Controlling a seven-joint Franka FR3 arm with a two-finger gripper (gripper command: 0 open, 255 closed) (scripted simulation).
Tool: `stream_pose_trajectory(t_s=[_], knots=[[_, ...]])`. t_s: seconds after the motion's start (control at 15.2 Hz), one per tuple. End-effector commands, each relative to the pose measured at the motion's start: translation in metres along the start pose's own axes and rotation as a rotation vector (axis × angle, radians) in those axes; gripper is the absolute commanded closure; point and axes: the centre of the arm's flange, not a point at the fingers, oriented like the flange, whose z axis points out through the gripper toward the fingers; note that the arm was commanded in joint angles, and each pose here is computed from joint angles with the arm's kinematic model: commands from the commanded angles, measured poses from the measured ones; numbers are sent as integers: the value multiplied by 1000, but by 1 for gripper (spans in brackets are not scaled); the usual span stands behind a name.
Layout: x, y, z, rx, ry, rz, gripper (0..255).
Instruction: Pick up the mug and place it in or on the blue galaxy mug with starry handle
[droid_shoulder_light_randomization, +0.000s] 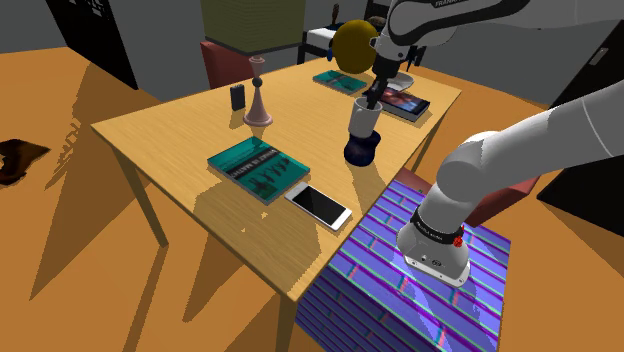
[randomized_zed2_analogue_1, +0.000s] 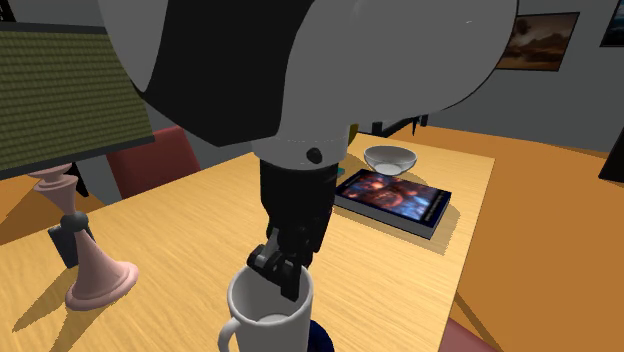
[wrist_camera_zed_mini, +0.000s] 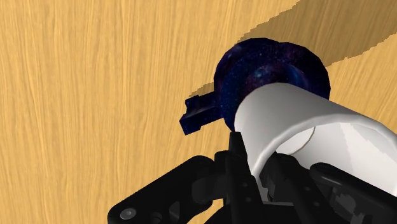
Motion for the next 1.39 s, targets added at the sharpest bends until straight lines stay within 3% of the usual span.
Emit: stream_pose_trajectory(t_s=[0.0, 0.26, 0.33, 0.66, 0.92, 1.32], knots=[[0, 0, 2, 1, -2, 0, 255], [0, 0, 2, 1, -2, 0, 255], [0, 0, 2, 1, -2, 0, 0], [0, 0, 2, 1, -2, 0, 0], [0, 0, -48, 1, -2, 0, 0], [0, 0, -48, 1, -2, 0, 0]])
